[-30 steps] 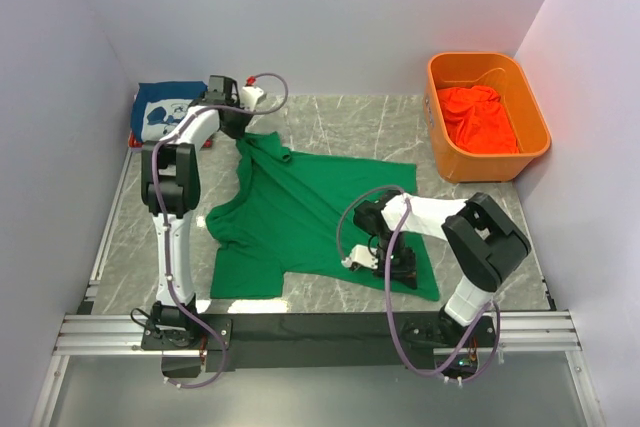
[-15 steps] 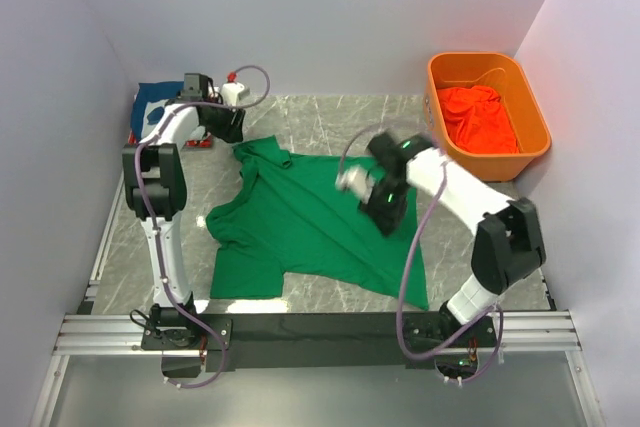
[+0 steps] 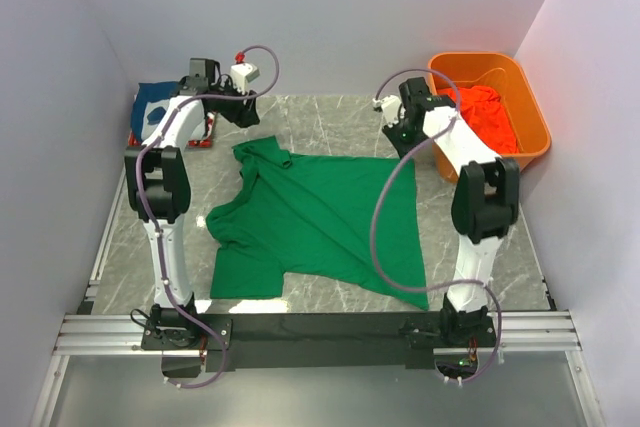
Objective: Fold and stack the t-shirts
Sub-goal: Flatten the tshirt out
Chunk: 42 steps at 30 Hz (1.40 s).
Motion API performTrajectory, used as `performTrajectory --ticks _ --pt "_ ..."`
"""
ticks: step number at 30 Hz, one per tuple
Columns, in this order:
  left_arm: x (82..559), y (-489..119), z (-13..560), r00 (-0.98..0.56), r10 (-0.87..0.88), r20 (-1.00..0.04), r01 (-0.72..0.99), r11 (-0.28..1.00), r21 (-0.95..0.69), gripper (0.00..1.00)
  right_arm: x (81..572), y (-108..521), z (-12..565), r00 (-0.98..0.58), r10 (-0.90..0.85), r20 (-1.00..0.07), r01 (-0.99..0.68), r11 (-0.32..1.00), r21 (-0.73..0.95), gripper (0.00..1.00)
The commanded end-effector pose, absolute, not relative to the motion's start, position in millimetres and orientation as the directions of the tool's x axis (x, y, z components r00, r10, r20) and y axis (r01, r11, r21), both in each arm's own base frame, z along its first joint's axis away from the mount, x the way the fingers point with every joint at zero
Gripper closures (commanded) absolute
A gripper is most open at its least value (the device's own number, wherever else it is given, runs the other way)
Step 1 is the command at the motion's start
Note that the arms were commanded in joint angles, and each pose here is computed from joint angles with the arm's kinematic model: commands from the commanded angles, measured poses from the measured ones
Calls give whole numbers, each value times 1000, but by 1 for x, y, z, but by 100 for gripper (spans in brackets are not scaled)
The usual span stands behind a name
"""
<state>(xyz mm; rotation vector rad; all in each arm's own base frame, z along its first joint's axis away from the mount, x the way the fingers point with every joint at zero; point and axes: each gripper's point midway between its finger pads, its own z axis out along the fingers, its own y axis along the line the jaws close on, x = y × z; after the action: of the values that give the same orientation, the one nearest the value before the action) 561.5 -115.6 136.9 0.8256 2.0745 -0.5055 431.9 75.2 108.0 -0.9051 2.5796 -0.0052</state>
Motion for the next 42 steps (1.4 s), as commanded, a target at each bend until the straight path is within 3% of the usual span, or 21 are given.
performTrajectory --ticks 1,7,8,11,27,31,35,38,42 --pt "554 -121 166 -386 363 -848 726 687 -36 38 476 56 119 -699 -580 -420 -540 812 -223 69" --pt "551 -120 162 -390 367 -845 722 691 -34 36 492 49 93 -705 -606 -368 -565 794 -225 65" --pt "551 -121 161 -391 367 -844 724 689 -36 28 491 49 89 -706 -609 -360 -573 791 -214 65" --pt "554 -119 160 -395 362 -845 716 698 -36 25 489 53 72 -713 -616 -336 -595 784 -175 64" --pt "577 -138 139 -415 341 -844 712 699 -67 19 472 31 3 -778 -604 -172 -604 795 -60 61" --pt "577 -154 131 -408 353 -842 732 678 -70 19 474 32 16 -782 -588 -208 -593 804 -46 57" --pt "578 -163 130 -398 358 -845 739 670 -64 19 491 40 45 -777 -541 -322 -555 830 -55 53" --pt "577 -168 133 -396 355 -847 742 667 -67 19 506 44 63 -785 -479 -394 -497 866 -61 45" --pt "575 -171 133 -391 367 -844 748 661 -59 19 516 43 65 -808 -426 -406 -443 895 -57 41"
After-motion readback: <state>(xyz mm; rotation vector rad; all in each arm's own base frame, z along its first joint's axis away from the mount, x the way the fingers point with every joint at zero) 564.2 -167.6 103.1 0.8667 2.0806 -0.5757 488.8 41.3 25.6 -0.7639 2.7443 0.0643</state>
